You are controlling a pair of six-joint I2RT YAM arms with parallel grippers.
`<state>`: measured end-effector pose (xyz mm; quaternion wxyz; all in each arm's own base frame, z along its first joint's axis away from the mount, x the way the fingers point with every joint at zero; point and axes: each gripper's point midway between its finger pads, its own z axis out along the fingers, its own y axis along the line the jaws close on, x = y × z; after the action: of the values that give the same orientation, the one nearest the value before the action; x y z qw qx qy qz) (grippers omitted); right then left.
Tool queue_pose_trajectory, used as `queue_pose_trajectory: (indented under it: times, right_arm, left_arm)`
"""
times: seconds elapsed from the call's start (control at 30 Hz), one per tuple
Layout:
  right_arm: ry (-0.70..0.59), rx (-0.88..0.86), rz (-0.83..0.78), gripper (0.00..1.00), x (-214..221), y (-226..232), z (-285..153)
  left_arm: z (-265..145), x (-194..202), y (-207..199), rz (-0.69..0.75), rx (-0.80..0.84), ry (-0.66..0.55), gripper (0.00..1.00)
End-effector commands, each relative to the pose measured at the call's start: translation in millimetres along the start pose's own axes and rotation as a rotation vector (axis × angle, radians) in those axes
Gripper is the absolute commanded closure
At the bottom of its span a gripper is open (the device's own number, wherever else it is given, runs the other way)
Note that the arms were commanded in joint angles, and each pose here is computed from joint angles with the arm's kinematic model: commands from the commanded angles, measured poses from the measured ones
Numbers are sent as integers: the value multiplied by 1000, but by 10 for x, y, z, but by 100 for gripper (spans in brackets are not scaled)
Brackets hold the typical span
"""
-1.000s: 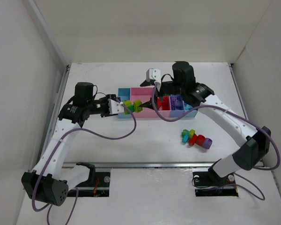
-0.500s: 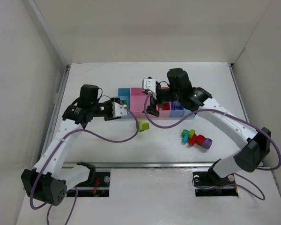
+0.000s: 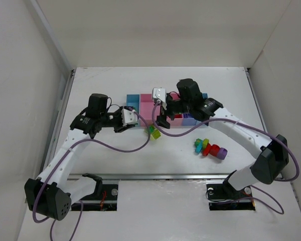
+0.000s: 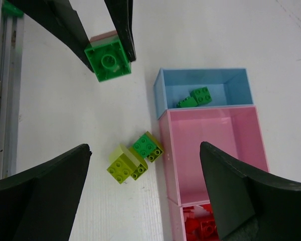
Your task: Sort the legos into containers by color
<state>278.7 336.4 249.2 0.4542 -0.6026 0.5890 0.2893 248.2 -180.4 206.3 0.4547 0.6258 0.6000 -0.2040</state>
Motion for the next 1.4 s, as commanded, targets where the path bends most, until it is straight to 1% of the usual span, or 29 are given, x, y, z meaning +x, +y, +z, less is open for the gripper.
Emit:
queue_pose_trajectory:
  times: [0.0, 0.07, 0.1, 0.17, 0.23, 0.3, 0.33, 0.4, 0.53, 0.57, 0.67, 0.93, 0.97, 1.0, 1.03, 1.1, 1.13, 1.17, 1.23, 1.27, 1.3, 1.33, 1.37]
  right_arm:
    - [-102, 2, -63, 6, -361, -5, 57]
    - [-123, -8, -73, 7, -462, -2, 158]
    - [-133, -2, -81, 8, -493, -35, 181]
    - [-139, 0, -73, 8, -522, -88, 239]
    - [-148, -19, -74, 13, -550, -88, 280]
    - [-161, -43, -85, 17, -584, -94, 335]
    - [-170, -60, -86, 23, -600, -63, 336]
    - [-177, -57, -92, 27, -624, -96, 363]
    - [-180, -44, -97, 31, -622, -135, 393]
    - [-184, -52, -98, 35, -629, -120, 393]
    - [-191, -69, -102, 37, -656, -82, 428]
    - [-208, -69, -122, 47, -742, -112, 423]
    - [-213, -78, -123, 47, -750, -95, 422]
    - [-210, -80, -120, 50, -761, -93, 411]
    - [-210, -80, -120, 56, -761, -93, 411]
    - [-196, -99, -105, 63, -723, -65, 427]
    - [-196, -98, -115, 77, -724, -69, 427]
    - [-191, -111, -111, 82, -720, -18, 443]
    - [-185, -115, -106, 84, -683, -5, 454]
    - [-184, -115, -105, 87, -672, 15, 434]
    - [-179, -106, -105, 96, -664, -2, 435]
    - [-180, -105, -105, 100, -666, 15, 408]
    - [-174, -94, -105, 100, -657, -4, 409]
  left_arm:
    - [-58, -421, 100, -2, -14, -138, 100]
    - [-20, -464, 133, -45, 12, -165, 100]
    - [-30, -585, 128, -62, 35, -209, 100]
    - [-26, -627, 141, -95, 59, -233, 100]
    - [-43, -683, 168, -97, 69, -260, 100]
    - [-52, -694, 206, -99, 67, -266, 100]
    - [-68, -726, 231, -81, 61, -270, 100]
    - [-59, -722, 251, -68, 64, -267, 100]
    - [-52, -727, 217, -65, 89, -272, 100]
    - [-52, -727, 221, -55, 88, -273, 100]
    - [-52, -727, 225, -44, 86, -273, 100]
    - [-46, -662, 247, -21, 70, -243, 100]
    - [-30, -668, 206, -15, 84, -242, 100]
    - [-30, -653, 187, -13, 90, -237, 100]
    - [-15, -639, 168, -5, 94, -226, 100]
    - [2, -601, 154, 32, 94, -204, 100]
    - [19, -569, 126, 38, 98, -182, 100]
    - [34, -515, 126, 45, 94, -166, 100]
    - [49, -494, 118, 77, 95, -151, 100]
    - [60, -443, 96, 76, 99, -137, 100]
    - [59, -425, 108, 76, 93, -126, 100]
    - [59, -425, 108, 76, 93, -126, 100]
    - [72, -429, 100, 89, 95, -122, 100]
